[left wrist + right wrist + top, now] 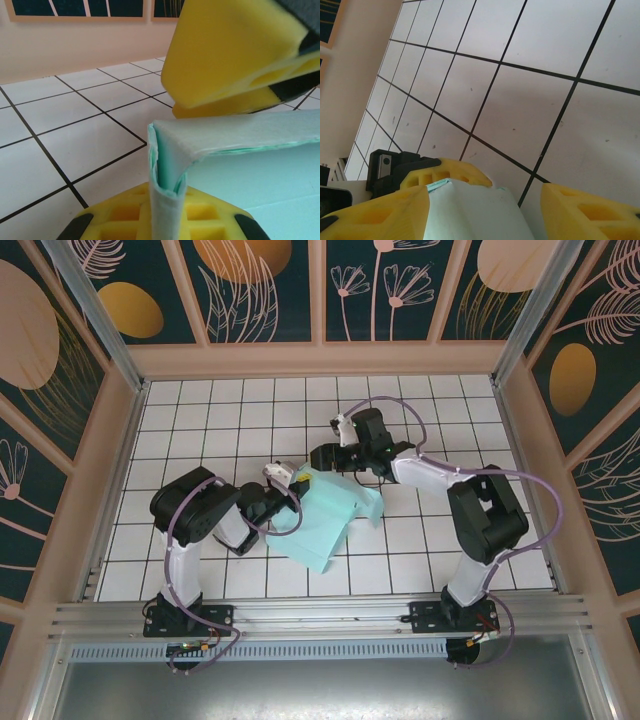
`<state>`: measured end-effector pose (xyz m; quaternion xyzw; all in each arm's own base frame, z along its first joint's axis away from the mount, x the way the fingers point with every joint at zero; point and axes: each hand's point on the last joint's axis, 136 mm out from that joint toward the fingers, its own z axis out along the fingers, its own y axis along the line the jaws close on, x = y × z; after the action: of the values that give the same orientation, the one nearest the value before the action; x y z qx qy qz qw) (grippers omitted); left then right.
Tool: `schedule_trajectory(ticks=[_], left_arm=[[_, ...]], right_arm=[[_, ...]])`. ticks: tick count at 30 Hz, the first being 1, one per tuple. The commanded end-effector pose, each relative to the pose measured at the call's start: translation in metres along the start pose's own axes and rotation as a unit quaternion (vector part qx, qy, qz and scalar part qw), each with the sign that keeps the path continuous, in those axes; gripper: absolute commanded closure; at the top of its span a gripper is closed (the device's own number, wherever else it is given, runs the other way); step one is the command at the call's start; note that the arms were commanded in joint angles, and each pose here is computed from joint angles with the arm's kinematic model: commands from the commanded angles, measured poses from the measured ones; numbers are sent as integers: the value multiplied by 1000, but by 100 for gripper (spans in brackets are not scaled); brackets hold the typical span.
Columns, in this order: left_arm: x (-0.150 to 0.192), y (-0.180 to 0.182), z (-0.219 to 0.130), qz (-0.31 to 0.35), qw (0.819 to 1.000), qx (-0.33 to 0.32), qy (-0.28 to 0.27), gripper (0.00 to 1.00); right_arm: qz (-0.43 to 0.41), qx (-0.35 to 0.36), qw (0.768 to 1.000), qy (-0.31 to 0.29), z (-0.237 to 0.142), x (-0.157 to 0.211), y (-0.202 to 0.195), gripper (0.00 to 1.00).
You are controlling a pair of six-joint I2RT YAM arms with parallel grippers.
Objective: Fold the paper box
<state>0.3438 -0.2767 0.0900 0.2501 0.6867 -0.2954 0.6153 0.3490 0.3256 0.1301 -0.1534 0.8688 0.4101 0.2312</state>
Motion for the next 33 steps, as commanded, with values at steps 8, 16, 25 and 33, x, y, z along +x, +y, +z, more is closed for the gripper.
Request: schedule_trajectory(ticks=[8, 16, 25, 33], left_arm=[[18, 3, -6, 27, 999, -14, 20, 89], [21, 6, -9, 14, 999, -24, 27, 88], [21, 7, -19, 0, 999, -32, 32, 75], [18, 6, -27, -3, 999, -36, 34, 73]], right_arm=[[-1, -28, 999, 39, 29, 29, 7, 45], [-6, -18, 999, 49, 29, 49, -2, 50], [-42, 34, 997, 58, 30, 58, -10, 50], [-46, 64, 995, 62, 28, 66, -22, 50]])
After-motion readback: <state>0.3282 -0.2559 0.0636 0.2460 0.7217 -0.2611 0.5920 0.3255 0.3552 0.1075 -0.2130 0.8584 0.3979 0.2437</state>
